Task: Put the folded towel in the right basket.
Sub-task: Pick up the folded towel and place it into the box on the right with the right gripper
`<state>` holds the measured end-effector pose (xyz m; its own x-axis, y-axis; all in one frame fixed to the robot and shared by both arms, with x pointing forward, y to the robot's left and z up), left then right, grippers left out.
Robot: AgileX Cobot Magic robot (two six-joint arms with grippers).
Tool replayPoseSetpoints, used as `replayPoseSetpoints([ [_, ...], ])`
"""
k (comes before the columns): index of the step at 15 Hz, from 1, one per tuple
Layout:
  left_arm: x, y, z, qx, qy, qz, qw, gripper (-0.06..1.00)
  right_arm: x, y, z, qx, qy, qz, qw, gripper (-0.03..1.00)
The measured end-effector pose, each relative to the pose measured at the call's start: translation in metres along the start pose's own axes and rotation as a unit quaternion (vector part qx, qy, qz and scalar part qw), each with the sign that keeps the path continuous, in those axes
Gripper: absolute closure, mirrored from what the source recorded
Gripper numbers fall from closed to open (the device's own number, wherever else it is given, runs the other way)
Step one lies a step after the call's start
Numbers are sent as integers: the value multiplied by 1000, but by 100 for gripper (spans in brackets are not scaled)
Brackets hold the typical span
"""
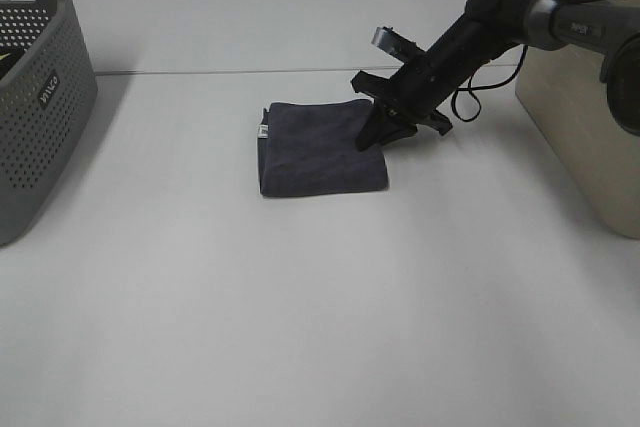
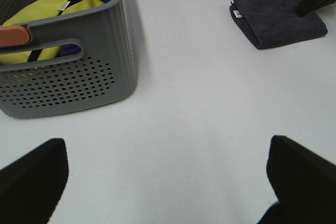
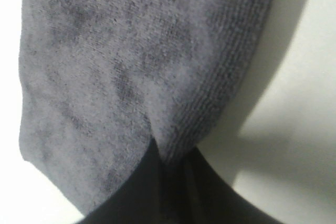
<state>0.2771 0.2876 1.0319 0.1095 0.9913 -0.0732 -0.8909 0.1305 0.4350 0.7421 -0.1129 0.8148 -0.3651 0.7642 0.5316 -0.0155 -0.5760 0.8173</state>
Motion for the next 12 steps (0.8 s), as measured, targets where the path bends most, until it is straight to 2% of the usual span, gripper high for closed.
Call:
replayPoseSetpoints([
  [3, 0, 0, 0, 0, 0, 0, 1000, -3, 10, 10, 3, -6, 11, 11, 1000, 93],
  [6, 0, 0, 0, 0, 0, 0, 1000, -3, 36, 53, 16, -36, 43, 2, 998, 93],
  [9, 0, 0, 0, 0, 0, 0, 1000, -3, 62, 100, 26, -71, 80, -23, 994, 93],
  [10, 0, 0, 0, 0, 0, 0, 1000, -3, 81, 137, 29, -95, 106, -47, 989, 93],
  [12, 0, 0, 0, 0, 0, 0, 1000, -3, 99, 173, 28, -119, 124, -73, 982, 93],
])
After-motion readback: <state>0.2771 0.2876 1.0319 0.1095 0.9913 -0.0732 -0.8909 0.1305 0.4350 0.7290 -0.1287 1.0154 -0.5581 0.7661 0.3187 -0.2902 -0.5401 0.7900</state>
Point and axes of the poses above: a point on each arm's last joint axis where the gripper is mounted, y pointing back along that axis away from the gripper, x along the wrist's bending axis when the last joint is at zero, z = x × y, the point moved 5 cm from there along -y, pointing out along that axis toward the gripper, and after that the axes turned 5 degrees about y, right-handed, at the moved point
